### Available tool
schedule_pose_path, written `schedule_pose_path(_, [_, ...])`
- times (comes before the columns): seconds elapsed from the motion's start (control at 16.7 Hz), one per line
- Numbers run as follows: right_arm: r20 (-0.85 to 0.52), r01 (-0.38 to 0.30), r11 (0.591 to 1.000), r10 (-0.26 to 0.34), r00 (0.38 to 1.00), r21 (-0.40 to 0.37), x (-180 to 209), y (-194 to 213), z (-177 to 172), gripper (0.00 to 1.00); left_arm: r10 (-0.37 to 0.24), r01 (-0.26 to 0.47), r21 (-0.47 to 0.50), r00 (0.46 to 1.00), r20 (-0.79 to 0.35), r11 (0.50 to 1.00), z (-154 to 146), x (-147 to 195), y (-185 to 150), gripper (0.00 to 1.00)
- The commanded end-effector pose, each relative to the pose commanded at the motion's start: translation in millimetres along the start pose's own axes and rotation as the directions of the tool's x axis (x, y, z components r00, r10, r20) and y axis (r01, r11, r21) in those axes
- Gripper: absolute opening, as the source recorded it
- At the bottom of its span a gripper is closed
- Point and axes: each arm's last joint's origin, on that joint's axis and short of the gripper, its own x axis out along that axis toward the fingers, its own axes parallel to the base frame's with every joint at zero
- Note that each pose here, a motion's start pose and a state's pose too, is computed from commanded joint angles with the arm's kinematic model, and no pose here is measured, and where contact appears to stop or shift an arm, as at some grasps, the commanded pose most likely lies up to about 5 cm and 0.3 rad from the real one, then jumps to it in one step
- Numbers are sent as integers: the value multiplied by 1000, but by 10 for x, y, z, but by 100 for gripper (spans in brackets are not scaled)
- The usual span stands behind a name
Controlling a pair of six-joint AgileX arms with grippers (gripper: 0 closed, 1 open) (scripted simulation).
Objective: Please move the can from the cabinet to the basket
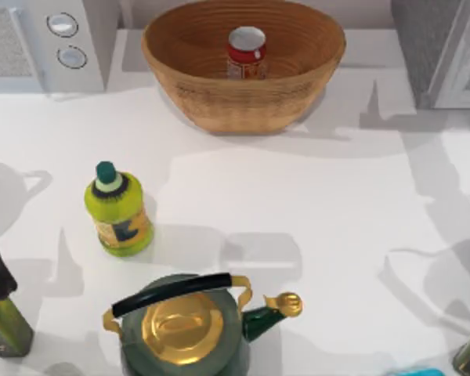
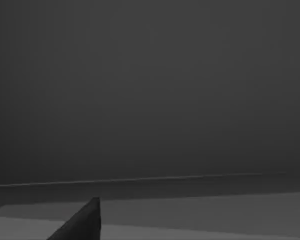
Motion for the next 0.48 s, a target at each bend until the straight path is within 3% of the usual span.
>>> schedule_pose_path(0.48, [-56,-7,996,2,998,-90,-952,-406,-153,100,0,0,0,1000,0,1000,0,0,0,100])
